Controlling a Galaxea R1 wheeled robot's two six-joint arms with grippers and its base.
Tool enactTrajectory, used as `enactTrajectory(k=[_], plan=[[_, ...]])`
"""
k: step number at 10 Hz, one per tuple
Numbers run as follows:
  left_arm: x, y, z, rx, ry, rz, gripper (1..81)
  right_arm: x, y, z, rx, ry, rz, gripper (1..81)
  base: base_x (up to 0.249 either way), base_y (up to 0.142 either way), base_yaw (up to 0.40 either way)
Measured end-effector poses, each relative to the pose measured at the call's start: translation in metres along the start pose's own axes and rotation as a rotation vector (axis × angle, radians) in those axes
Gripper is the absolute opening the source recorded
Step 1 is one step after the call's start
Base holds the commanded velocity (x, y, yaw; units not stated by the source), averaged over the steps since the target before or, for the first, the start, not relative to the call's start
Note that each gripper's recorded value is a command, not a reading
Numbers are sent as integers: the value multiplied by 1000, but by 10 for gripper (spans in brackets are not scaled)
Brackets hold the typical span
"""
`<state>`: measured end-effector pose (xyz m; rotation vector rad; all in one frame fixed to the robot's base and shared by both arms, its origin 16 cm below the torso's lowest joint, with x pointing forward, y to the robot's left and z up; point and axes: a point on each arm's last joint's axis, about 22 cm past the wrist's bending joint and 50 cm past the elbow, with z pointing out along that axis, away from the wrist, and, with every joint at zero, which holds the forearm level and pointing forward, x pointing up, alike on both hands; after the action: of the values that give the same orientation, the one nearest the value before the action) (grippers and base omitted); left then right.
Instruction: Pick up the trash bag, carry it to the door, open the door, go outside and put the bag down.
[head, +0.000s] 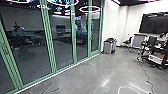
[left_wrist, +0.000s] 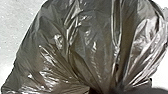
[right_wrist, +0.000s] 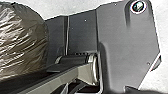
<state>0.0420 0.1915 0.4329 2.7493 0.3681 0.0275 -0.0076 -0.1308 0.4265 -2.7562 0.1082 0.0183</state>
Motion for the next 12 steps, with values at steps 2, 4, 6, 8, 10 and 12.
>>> enactTrajectory(k=[2, 4, 6, 8, 10, 12], plan=[[0, 0, 0, 0, 0, 0, 10, 0, 0, 0, 0, 1, 0, 811, 139, 0, 0], [0, 0, 0, 0, 0, 0, 10, 0, 0, 0, 0, 1, 0, 811, 140, -30, 0], [0, 0, 0, 0, -1, 0, 10, 0, 0, 0, 0, 0, 0, 811, 140, -68, 0], [2, -2, -1, 4, 4, 0, 10, 2, 0, 0, 1, 2, 0, 811, 141, -70, 0], [0, 2, 0, -2, 1, 0, 10, 2, 4, -1, -5, 3, 0, 811, 142, -73, 0], [0, 2, 1, -2, 0, 0, 10, 1, 0, 0, -1, 2, 0, 811, 141, -83, 0]])
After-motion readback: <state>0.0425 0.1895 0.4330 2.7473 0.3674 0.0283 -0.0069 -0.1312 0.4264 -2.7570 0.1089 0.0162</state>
